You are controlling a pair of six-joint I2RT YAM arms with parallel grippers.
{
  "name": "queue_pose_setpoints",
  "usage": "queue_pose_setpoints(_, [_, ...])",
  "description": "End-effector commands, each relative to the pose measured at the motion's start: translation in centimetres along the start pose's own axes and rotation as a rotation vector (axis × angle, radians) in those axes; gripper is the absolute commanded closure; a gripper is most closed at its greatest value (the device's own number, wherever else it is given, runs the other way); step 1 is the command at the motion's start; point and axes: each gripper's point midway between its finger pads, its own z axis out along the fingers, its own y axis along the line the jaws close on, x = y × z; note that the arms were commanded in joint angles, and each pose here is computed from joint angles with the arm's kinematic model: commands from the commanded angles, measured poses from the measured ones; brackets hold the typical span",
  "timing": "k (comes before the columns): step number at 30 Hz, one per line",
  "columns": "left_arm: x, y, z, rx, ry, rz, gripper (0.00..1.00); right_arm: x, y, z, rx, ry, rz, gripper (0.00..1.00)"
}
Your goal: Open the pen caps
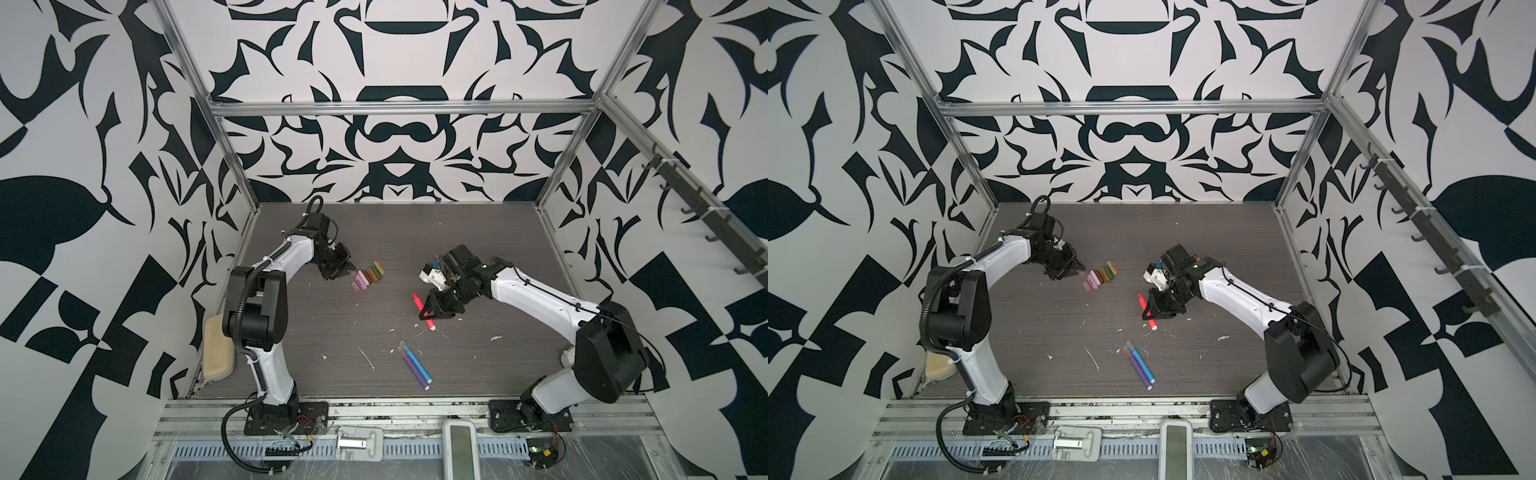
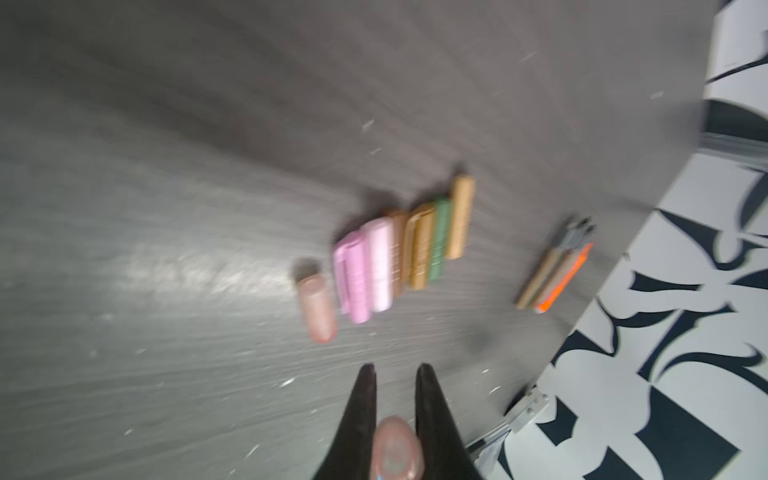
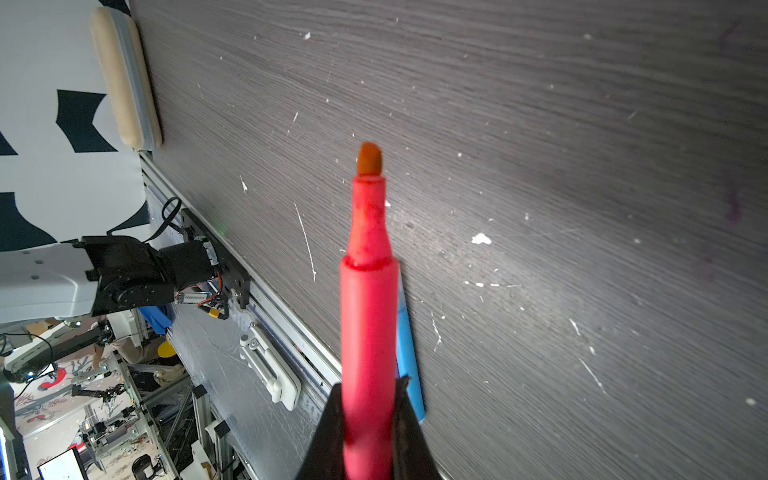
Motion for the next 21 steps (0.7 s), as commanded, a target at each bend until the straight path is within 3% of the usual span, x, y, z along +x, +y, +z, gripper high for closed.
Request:
queue_pose_setpoints(1, [0.5, 2.3, 0.8, -0.044, 0.01, -0.001, 1.0, -0.7, 0.2, -0.8, 0.009, -0.015, -0.009, 1.0])
queue_pose_setpoints(9, [0.9, 4.8, 3.2, -0.079, 0.034, -0.035, 1.0, -0.7, -0.1, -0.9, 0.016, -0.001, -0.004, 1.0])
queue_pose_setpoints(21, [0.3, 5.1, 4.7, -0.075, 0.049, -0.06, 1.0, -0.9, -0.1, -1.2, 0.024, 0.014, -0.01, 1.0])
